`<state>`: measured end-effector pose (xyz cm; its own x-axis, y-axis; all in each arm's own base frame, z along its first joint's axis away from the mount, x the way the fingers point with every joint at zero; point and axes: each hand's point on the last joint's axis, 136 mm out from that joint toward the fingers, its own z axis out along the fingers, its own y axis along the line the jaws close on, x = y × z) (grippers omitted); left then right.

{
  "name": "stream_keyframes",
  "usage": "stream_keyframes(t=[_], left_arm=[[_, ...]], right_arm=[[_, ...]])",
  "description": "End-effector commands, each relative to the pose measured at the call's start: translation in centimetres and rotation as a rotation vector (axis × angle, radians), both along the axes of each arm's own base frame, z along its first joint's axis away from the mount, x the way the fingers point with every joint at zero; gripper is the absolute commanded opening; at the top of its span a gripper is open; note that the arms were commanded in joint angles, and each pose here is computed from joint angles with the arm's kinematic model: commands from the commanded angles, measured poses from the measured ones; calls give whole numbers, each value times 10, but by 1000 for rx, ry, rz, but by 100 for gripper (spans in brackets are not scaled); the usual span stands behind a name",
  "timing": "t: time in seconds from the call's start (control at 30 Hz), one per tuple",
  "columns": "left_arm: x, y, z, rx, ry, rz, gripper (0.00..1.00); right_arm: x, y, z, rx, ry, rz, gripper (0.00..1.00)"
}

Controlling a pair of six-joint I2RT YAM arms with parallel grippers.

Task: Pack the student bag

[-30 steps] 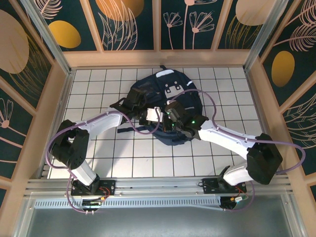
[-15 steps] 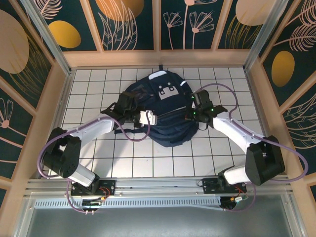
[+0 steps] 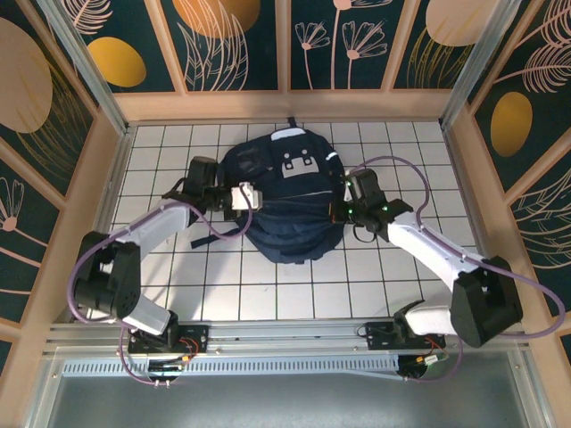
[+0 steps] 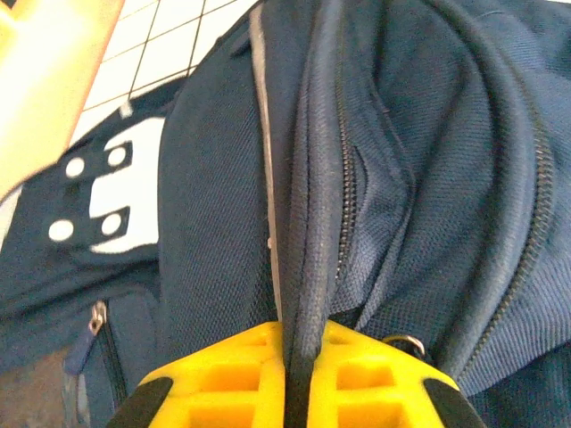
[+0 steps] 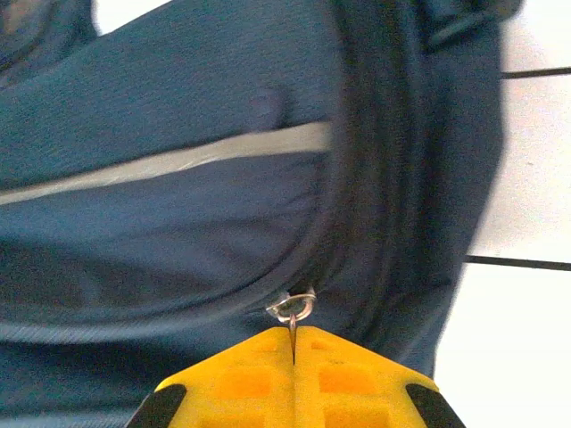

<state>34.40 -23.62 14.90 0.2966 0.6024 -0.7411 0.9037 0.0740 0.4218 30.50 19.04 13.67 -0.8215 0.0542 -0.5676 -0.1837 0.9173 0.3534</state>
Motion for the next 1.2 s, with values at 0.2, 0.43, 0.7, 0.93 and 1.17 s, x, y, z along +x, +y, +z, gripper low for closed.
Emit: stream_keyframes(t=[0.2, 0.43, 0.7, 0.93, 1.17], left_arm=[[-23, 0, 38, -54, 17, -49, 99], [-48, -44, 30, -6, 73, 60, 99], [-26, -58, 2, 129, 107, 49, 87], [-18, -73, -3, 153, 127, 26, 63], [-23, -74, -25, 235, 127, -1, 11]], right_arm=[[-29, 58, 19, 135, -10, 174, 0], [-36, 85, 36, 219, -57, 318, 0], [-44, 93, 41, 238, -60, 372, 0], [-56, 100, 36, 228, -41, 397, 0], [-53, 97, 33, 195, -46, 380, 0]])
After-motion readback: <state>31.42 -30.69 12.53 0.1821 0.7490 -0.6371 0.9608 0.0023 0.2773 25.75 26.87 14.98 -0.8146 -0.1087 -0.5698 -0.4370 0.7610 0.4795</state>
